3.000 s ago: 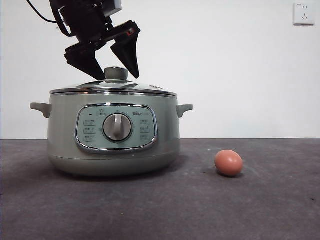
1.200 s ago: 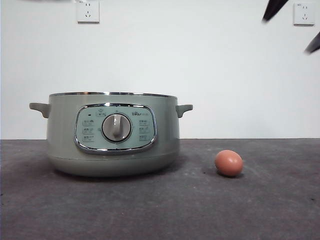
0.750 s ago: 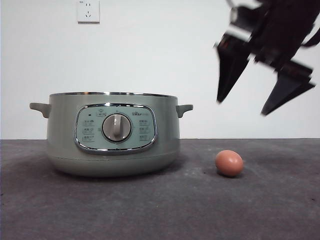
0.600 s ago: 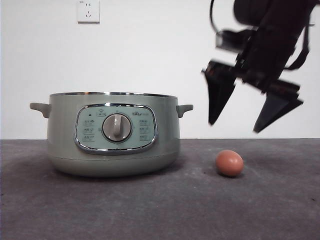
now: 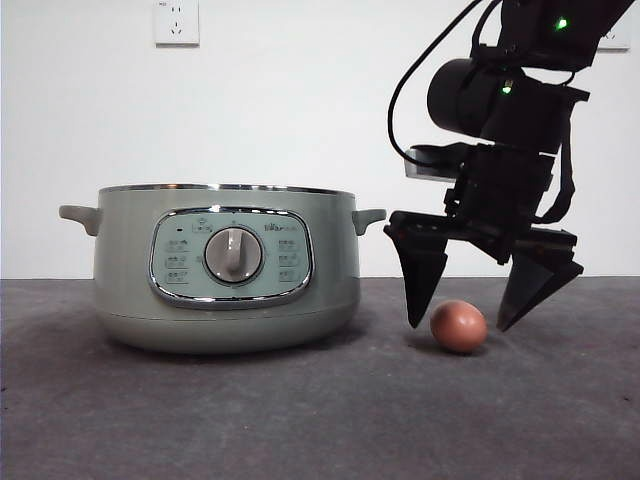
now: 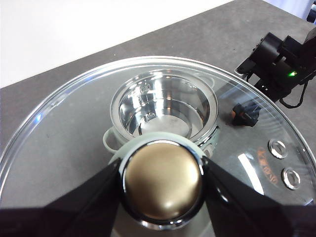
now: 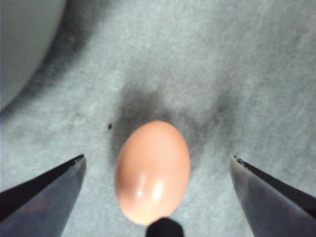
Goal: Pick up the egg,open the lid,put the egg in the pot,close the lid
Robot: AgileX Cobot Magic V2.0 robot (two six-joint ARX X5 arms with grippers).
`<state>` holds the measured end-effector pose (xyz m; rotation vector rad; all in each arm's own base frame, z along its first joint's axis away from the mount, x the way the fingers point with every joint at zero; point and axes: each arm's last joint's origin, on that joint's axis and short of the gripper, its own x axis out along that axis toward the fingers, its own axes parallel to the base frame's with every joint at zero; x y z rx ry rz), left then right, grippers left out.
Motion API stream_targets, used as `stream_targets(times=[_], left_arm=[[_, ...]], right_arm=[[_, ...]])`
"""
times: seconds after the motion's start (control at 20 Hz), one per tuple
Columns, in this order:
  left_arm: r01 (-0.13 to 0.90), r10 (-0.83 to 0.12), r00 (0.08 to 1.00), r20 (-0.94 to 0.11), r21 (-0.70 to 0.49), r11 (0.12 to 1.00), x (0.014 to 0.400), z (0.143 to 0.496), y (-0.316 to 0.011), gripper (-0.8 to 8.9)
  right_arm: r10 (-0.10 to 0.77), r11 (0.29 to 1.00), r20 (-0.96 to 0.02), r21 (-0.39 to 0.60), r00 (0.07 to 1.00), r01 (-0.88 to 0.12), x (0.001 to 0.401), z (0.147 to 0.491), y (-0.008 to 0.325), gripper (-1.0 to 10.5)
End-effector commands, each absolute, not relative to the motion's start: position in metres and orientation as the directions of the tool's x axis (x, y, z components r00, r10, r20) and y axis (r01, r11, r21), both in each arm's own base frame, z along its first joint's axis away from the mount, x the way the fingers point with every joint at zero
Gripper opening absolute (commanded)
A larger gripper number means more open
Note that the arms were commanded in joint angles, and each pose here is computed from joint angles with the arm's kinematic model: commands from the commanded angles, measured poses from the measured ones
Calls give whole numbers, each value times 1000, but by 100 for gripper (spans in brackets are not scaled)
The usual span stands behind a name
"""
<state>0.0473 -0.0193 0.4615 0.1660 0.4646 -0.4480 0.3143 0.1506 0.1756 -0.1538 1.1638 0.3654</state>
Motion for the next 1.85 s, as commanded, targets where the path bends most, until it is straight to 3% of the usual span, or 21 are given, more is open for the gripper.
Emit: stream_targets(times=[0.05,0.15,0.4,0.6,0.75,1.1,1.35,1.5,1.65,1.85], left_arm=[[448,-388,821,-420,52,892,45,466,-18,-8],[448,-388,821,-419,52,892,45,466,-18,-8],[448,-388,821,-419,53,892,45,466,-18,-8],[448,-388,821,-420,53,892,45,466,-18,-8],[449,-388,821,-419,54,892,45,466,-18,-8],[453,-391,819,-420,55,890,44,466,-18,-8],[453,-391,817,-423,54,890,44,466,-18,-8],[453,-391,817,-423,54,890,44,466,-18,-8],[453,-391,817,-423,54,890,44,466,-18,-8],[452,-390,817,-424,51,891,44,465,-18,-8]], right_arm=[[196,935,-922,73,334,-346,316,169,152,389],[197,935,-921,74,335,-346,316,169,152,207],[200,934,-922,78,331,-348,316,169,152,-17],[197,934,-924,77,327,-348,313,174,151,-12],[210,930,-911,75,353,-359,303,200,146,-12],[357,898,-735,100,576,-429,268,296,138,-12],[482,824,-617,77,622,-562,274,344,183,-12],[522,790,-597,67,609,-610,293,359,218,-13],[528,762,-624,49,576,-646,318,357,252,-13],[507,738,-687,36,520,-674,350,330,291,-13]])
